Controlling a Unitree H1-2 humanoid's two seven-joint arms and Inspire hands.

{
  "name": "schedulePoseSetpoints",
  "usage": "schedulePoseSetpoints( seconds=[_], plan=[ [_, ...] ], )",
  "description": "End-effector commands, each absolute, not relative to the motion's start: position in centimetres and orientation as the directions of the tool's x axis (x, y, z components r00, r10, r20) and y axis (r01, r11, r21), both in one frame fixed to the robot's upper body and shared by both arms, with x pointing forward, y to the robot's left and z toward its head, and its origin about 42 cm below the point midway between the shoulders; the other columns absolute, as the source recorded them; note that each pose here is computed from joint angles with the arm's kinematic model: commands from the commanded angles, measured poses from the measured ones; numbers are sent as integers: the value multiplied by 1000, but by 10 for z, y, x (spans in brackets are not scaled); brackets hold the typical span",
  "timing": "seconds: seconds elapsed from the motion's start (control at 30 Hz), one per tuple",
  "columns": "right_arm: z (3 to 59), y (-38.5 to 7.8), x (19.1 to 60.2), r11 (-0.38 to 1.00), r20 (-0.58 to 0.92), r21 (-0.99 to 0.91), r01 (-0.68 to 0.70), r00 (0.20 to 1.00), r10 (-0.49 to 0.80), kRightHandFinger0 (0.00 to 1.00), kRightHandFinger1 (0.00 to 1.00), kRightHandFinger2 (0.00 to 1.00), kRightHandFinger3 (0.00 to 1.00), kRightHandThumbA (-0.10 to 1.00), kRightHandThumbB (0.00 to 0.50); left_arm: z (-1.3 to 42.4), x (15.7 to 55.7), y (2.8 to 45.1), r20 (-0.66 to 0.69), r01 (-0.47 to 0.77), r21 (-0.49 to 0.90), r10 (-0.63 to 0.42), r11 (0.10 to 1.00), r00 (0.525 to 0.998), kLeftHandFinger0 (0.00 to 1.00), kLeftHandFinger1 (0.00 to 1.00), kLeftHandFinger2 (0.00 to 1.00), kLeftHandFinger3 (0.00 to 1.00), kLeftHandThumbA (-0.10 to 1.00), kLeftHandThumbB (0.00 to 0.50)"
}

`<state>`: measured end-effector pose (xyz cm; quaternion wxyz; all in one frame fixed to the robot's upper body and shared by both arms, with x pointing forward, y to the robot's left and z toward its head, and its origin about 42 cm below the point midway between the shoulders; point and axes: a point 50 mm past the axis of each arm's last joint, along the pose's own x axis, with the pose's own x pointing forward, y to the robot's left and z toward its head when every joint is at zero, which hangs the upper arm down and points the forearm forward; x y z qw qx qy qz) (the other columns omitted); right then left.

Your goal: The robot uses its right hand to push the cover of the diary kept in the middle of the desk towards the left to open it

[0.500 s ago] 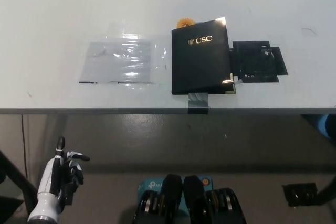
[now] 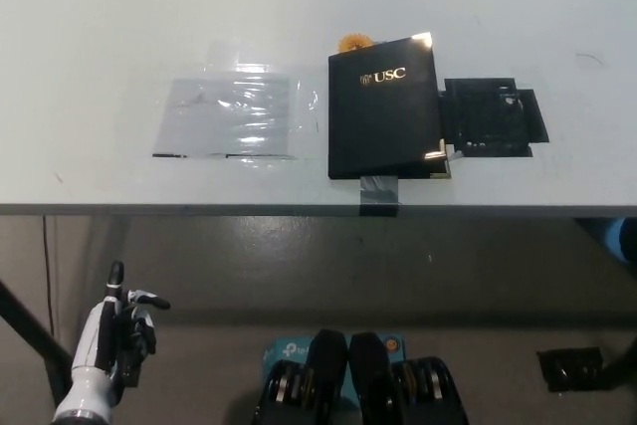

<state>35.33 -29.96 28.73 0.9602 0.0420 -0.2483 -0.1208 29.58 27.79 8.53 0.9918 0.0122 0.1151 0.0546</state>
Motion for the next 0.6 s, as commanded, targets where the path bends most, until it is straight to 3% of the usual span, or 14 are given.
schedulePoseSetpoints(
  seconds=[0.0, 0.3, 0.37, 0.5, 0.57],
  plan=[
    [301, -286, 376, 982, 441, 99, 160, 878, -187, 821, 874, 913, 936, 1000, 120, 96, 302, 280, -182, -114, 52, 122, 992, 976, 35, 150, 138, 337, 1000, 470],
    [288, -248, 420, 936, 209, 325, 137, 955, -212, 791, 868, 910, 951, 1000, 123, 93, 299, 280, -189, -117, 43, 123, 992, 974, 1, 111, 106, 337, 1000, 497],
    [281, -234, 434, 911, 145, 392, 127, 970, -198, 831, 907, 970, 1000, 1000, 157, 94, 300, 279, -182, -118, 46, 125, 992, 975, 23, 130, 118, 326, 1000, 467],
    [269, -210, 450, 870, 41, 473, 139, 983, -179, 826, 899, 967, 1000, 1000, 186, 94, 299, 278, -190, -122, 41, 128, 992, 973, 44, 153, 136, 324, 1000, 493],
    [263, -200, 455, 851, 6, 505, 144, 985, -170, 837, 903, 959, 1000, 1000, 193, 94, 299, 278, -192, -121, 35, 125, 992, 973, 30, 145, 139, 333, 1000, 483]
  ],
)
